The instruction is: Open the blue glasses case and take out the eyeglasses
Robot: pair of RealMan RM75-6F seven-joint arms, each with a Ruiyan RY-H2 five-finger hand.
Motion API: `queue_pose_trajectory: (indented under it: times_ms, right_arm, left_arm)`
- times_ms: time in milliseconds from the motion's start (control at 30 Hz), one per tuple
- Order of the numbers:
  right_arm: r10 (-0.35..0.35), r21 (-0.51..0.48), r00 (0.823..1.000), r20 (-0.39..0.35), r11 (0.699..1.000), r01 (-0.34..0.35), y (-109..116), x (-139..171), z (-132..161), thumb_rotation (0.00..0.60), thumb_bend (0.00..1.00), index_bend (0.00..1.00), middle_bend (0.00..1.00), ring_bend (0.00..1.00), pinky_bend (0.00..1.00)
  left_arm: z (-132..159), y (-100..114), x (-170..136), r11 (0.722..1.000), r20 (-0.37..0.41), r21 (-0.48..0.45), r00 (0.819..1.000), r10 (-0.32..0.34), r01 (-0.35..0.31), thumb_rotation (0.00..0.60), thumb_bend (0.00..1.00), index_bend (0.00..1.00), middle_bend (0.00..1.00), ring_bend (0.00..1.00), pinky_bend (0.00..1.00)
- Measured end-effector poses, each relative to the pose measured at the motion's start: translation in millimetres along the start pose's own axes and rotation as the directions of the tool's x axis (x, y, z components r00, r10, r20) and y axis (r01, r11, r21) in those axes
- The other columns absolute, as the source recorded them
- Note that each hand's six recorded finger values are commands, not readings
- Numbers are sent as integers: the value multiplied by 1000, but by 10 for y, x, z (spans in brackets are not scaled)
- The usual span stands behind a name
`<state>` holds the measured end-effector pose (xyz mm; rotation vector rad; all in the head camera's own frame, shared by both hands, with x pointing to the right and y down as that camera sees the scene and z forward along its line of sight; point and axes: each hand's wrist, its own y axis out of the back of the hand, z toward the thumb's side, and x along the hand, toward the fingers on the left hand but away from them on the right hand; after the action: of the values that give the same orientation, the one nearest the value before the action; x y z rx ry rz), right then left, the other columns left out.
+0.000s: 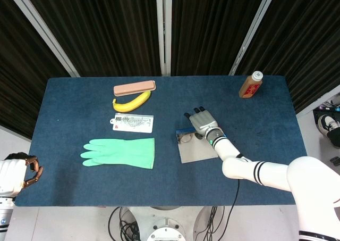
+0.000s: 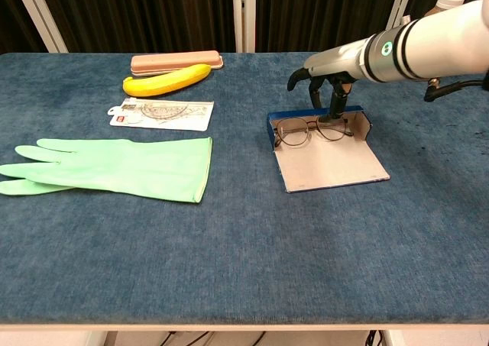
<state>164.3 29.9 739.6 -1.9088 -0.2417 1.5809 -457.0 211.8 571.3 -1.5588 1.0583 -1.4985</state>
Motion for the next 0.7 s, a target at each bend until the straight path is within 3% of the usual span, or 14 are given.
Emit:
queue_pose_trajectory:
  times_ms: [233,700]
  right_arm:
    - [-20,16,1000,-12,1000,20,1,-24,-12,600,353,150,309,0,0]
    - [-28,31,1000,-14,999,29,-58,-92,19,600,382,292,297,0,0]
  left_arm:
    - [0,-2,1,1000,-1,1,1000,0,0,600,373,662,662,428,406]
    - [-1,2,0,1000,1,-4,1000,-1,1,600,373,662,662,429,399]
